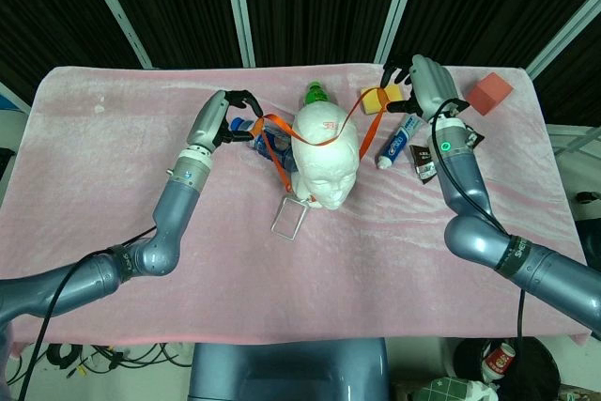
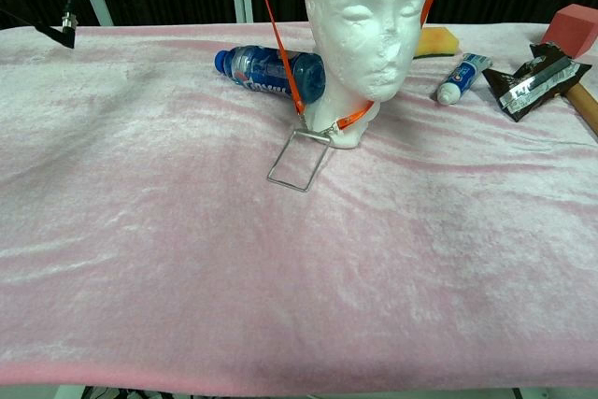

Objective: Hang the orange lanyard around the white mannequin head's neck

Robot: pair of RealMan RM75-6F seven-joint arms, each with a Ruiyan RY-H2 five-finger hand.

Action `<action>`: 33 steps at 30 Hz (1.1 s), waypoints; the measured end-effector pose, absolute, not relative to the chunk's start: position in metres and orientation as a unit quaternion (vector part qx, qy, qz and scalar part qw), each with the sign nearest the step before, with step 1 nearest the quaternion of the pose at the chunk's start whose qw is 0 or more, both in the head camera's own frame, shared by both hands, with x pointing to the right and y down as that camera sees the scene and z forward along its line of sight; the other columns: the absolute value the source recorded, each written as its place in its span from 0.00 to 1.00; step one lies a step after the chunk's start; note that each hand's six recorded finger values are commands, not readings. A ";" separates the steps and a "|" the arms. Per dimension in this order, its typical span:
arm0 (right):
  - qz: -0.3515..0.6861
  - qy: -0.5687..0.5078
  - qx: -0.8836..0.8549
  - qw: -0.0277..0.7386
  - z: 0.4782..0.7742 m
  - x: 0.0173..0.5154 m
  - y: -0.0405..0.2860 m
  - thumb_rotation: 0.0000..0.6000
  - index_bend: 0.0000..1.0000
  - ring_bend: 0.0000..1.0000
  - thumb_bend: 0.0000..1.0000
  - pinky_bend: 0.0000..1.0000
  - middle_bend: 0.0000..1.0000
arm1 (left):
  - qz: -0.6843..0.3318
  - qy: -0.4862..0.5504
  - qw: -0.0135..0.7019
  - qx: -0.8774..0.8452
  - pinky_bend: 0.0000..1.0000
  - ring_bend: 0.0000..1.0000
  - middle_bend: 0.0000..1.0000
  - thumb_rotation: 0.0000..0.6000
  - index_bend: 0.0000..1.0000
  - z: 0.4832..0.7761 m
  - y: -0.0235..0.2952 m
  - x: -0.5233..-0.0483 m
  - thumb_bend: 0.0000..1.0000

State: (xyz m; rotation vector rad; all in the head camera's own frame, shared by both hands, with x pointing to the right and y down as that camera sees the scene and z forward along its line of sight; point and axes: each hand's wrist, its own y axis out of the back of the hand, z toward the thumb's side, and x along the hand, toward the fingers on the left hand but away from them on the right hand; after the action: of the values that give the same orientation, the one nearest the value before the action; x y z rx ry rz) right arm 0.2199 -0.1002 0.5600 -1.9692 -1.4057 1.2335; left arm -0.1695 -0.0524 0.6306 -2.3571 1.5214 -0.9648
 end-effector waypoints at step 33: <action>0.480 -0.509 -0.686 0.202 0.611 0.214 -0.136 1.00 0.81 0.41 0.50 0.35 0.32 | -0.343 0.581 0.080 -0.733 0.28 0.24 0.49 1.00 0.68 0.684 -0.089 -0.189 0.45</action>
State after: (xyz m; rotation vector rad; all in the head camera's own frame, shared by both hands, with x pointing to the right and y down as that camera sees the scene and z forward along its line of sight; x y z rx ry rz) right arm 0.2137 -0.1365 0.6108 -1.9146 -1.4200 1.3388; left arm -0.1889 -0.0890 0.6836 -2.1933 1.7390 -1.0273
